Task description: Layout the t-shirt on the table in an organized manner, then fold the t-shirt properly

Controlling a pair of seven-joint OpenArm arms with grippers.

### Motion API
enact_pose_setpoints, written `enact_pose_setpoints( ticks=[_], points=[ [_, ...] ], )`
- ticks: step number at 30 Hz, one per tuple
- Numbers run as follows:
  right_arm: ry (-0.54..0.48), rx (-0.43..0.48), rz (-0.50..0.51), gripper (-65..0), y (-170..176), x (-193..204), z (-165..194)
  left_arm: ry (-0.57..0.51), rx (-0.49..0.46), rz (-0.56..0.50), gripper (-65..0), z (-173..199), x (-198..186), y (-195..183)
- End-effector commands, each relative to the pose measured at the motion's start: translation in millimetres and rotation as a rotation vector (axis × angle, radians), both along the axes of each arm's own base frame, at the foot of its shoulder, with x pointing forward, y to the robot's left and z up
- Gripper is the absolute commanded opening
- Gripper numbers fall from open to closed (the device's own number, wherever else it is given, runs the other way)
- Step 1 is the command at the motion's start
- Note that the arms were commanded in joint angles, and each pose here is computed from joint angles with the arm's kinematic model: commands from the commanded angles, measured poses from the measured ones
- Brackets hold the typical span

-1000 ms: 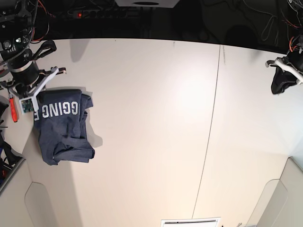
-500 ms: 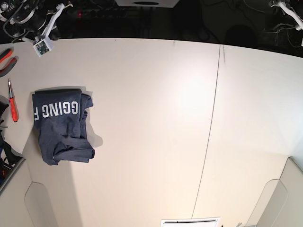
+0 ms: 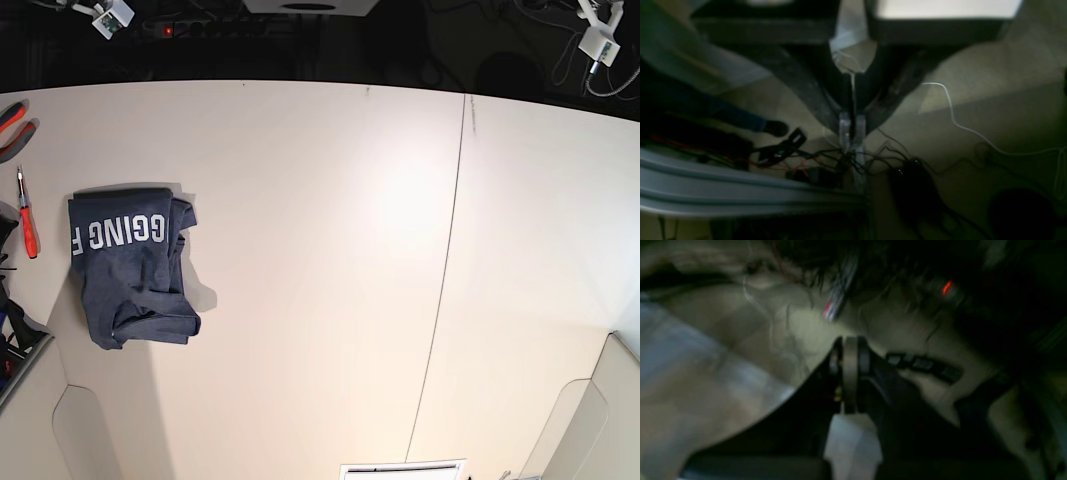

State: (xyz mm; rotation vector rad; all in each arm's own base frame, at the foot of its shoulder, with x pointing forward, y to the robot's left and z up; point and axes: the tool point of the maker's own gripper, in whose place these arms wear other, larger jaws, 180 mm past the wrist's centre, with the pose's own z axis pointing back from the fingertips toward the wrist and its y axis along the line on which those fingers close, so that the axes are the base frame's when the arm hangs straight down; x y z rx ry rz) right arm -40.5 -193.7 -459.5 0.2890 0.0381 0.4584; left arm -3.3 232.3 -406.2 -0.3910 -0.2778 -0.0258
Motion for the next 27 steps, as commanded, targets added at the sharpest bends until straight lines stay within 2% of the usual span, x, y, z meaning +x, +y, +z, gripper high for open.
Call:
enact_pose_setpoints(
  ticks=[1,5,7,10,13,18,22,27],
  points=[
    [0.029,0.001,0.003,-65.0,-3.1,-7.9,-4.6,0.015,-0.013,-0.006,-65.0,-6.9,-10.6,-4.8],
    [0.157,-0.015,-0.003,-65.0,-9.6,-43.0,-36.1,0.080,-0.034,-0.054,-65.0,-54.5,-42.4,-25.8],
    [0.165,-0.003,-0.019,-65.0,-8.4,-50.7,-51.6,0.121,-0.040,-0.091,-65.0,-77.8,-57.3,-35.9],
    [0.119,0.034,-0.057,-65.0,0.2,-49.2,-74.8,0.157,-0.040,-0.135,-65.0,-108.0,-66.8,-45.4],
    [0.085,0.033,-0.074,-65.0,9.8,-42.2,-99.3,0.159,0.000,-0.130,-65.0,-135.2,-56.5,-44.4],
    [0.104,-0.002,-0.159,-65.0,26.7,-23.4,-137.9,0.115,0.102,-0.069,-65.0,-171.9,-16.4,-41.1],
    [0.078,-0.035,-0.251,-65.0,40.8,5.5,-161.4,0.078,0.085,-0.033,-65.0,-187.8,10.7,-61.6],
    [0.064,-0.106,-0.339,-65.0,64.4,28.2,-177.3,0.064,0.066,-0.046,-65.0,-202.0,20.9,-87.5]
  ],
)
